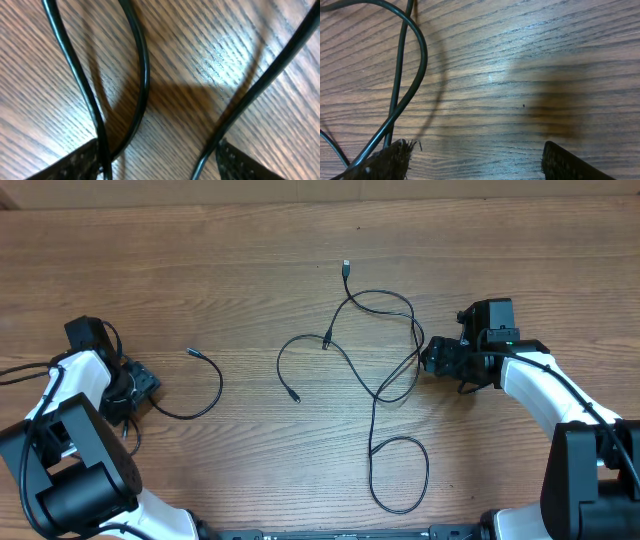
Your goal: Untangle cables
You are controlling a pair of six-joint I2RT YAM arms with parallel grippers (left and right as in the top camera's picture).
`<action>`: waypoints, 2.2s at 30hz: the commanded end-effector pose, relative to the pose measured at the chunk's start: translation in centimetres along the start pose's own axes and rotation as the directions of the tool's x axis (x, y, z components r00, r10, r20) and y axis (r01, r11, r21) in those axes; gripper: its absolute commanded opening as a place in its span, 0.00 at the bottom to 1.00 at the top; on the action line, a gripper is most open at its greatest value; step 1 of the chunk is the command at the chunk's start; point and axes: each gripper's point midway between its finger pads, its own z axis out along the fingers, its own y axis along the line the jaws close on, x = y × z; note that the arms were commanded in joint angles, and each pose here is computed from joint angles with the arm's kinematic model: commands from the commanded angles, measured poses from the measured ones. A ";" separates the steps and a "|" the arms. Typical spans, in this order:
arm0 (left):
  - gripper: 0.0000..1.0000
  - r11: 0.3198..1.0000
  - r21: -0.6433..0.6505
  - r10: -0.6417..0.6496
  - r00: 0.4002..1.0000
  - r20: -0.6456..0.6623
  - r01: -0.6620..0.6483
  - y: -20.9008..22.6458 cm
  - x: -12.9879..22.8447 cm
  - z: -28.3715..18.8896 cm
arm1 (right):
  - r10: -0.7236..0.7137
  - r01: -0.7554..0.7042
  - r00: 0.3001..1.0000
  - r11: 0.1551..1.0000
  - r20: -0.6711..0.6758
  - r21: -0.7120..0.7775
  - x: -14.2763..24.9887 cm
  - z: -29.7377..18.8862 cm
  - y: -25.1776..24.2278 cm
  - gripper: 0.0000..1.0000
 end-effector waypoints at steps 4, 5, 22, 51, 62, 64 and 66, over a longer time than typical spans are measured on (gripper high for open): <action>0.35 0.999 -0.043 -0.023 0.993 -0.113 0.018 1.3 3.9 3.2 | -0.002 0.002 1.000 1.000 0.000 -0.008 -0.1 0.1 0.3 0.82; 0.25 1.000 -0.022 -0.024 0.994 -0.110 0.022 0.9 3.8 3.2 | -0.002 0.002 1.000 1.000 0.000 -0.008 -0.1 0.1 0.3 0.82; 0.04 0.971 0.233 -0.124 0.936 0.329 0.046 -5.3 -11.5 -3.7 | -0.002 0.002 1.000 1.000 -0.001 -0.008 -0.1 0.1 0.3 0.89; 0.04 0.938 0.344 -0.284 0.640 0.714 0.033 -8.8 -29.5 -9.8 | 0.057 -0.055 0.990 0.998 -0.131 0.023 3.2 -0.1 -0.4 0.89; 0.74 0.905 0.425 -0.340 0.608 0.717 0.005 -10.3 -30.6 -8.2 | 0.071 -0.079 0.976 0.996 -0.204 -0.032 4.7 -0.4 0.6 0.89; 1.00 0.908 0.418 -0.329 0.631 0.703 0.008 -10.3 -30.3 -7.9 | 0.070 -0.082 0.975 0.995 -0.210 -0.050 4.8 -0.4 0.9 0.89; 1.00 0.915 0.403 -0.310 0.662 0.682 0.013 -10.3 -29.8 -8.0 | 0.072 -0.084 0.973 0.995 -0.219 -0.049 5.0 -0.4 0.9 0.89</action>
